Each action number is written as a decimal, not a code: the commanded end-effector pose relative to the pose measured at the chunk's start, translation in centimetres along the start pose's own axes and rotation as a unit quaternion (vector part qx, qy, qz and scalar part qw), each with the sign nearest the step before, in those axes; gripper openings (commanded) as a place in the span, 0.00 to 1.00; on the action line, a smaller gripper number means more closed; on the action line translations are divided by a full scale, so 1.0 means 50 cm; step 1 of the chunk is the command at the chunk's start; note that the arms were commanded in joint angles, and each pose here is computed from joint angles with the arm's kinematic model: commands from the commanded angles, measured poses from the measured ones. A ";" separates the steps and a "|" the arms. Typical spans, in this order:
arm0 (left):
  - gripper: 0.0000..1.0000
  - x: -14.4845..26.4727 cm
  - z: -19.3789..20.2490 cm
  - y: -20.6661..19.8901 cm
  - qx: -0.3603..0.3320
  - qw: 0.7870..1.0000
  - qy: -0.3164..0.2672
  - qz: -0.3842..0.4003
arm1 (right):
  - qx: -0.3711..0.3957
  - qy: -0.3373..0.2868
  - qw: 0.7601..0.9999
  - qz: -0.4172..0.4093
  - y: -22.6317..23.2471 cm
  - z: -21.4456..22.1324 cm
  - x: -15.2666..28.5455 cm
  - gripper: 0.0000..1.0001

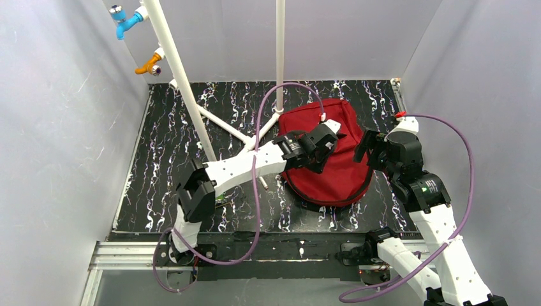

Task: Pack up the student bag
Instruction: Place the stationery in the student bag, then pick up the stationery from the center of the board, then place the stationery in the student bag.

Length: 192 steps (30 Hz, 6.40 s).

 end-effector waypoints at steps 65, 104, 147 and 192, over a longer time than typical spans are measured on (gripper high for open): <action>0.86 0.312 0.114 0.250 0.044 0.994 -0.093 -0.035 | 0.074 0.016 0.973 -0.218 0.165 -0.021 -0.076 1.00; 0.98 0.672 0.065 0.356 0.055 0.907 -0.417 0.000 | 0.352 0.261 0.877 -0.198 0.600 0.457 -0.232 0.39; 0.98 0.564 0.028 0.277 0.043 0.930 -0.363 0.049 | 0.184 0.332 0.910 -0.165 0.167 0.143 -0.059 0.01; 0.98 0.465 0.057 0.219 0.098 0.949 -0.280 0.107 | 0.090 0.109 0.981 -0.129 0.230 0.057 -0.321 0.65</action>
Point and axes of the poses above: each gripper's point midway between its finger pads, its own x axis back along the fingers, its own y axis along the line the jaws close on, z = x × y, the point moved 2 cm from there along x, back along the fingers, and after that the axes turned 7 degrees about x, right-handed, at the moved point
